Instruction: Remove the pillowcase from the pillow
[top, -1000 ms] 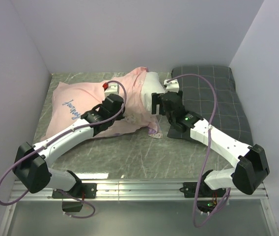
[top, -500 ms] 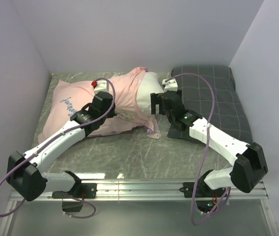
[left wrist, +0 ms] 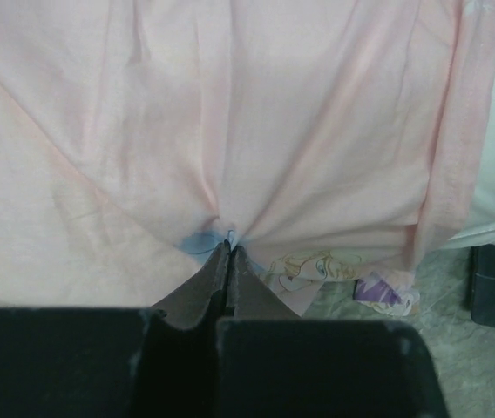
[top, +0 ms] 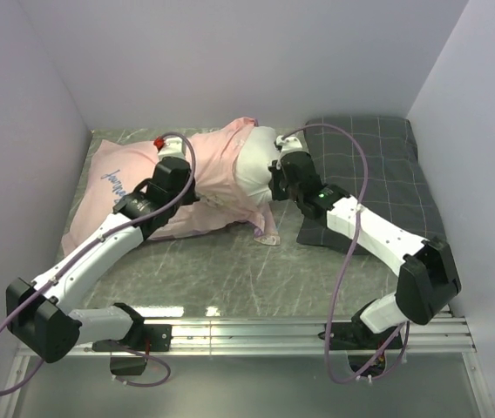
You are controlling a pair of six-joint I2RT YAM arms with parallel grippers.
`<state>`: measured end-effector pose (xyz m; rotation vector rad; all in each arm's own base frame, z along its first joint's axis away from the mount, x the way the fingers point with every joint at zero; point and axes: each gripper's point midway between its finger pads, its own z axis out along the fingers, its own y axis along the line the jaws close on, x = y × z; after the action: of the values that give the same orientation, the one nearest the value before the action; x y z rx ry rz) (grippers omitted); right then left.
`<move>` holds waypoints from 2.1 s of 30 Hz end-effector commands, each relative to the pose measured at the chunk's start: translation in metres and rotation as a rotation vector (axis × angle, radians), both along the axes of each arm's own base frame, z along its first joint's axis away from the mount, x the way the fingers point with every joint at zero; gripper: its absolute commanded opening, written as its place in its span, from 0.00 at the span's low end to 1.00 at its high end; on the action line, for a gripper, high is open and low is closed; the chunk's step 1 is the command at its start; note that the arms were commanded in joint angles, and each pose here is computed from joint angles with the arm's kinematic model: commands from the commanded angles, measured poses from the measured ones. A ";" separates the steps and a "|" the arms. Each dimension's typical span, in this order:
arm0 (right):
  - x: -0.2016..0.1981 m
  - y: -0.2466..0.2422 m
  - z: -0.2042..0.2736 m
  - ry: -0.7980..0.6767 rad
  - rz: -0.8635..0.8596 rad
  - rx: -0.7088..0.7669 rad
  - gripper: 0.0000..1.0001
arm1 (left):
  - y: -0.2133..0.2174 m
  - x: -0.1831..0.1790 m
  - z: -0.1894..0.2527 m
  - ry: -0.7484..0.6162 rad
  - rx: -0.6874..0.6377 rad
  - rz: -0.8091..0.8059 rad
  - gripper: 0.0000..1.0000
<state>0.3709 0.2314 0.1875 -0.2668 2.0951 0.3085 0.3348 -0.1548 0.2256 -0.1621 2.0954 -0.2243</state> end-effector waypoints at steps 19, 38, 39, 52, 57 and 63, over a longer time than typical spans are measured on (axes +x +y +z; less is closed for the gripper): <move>-0.111 -0.032 0.230 -0.249 0.155 0.329 0.00 | 0.128 0.073 0.160 -0.215 -0.089 0.143 0.00; -0.077 0.019 0.176 -0.132 0.137 0.327 0.00 | 0.016 -0.018 0.104 -0.117 -0.135 -0.211 0.72; -0.077 0.019 0.177 -0.134 0.134 0.327 0.00 | 0.019 -0.033 0.106 -0.131 -0.146 -0.214 0.72; -0.072 0.013 0.171 -0.136 0.100 0.300 0.00 | 0.017 -0.098 0.011 0.045 -0.256 -0.233 0.71; -0.073 0.009 0.174 -0.145 0.090 0.294 0.00 | 0.003 -0.107 -0.006 0.066 -0.320 -0.248 0.72; -0.073 0.007 0.182 -0.164 0.089 0.294 0.00 | -0.007 -0.099 -0.024 0.081 -0.346 -0.212 0.64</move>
<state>0.2905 0.2395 0.3133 -0.2524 2.0400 0.5701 0.2243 -0.1542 0.1949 -0.1069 2.2009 -0.6830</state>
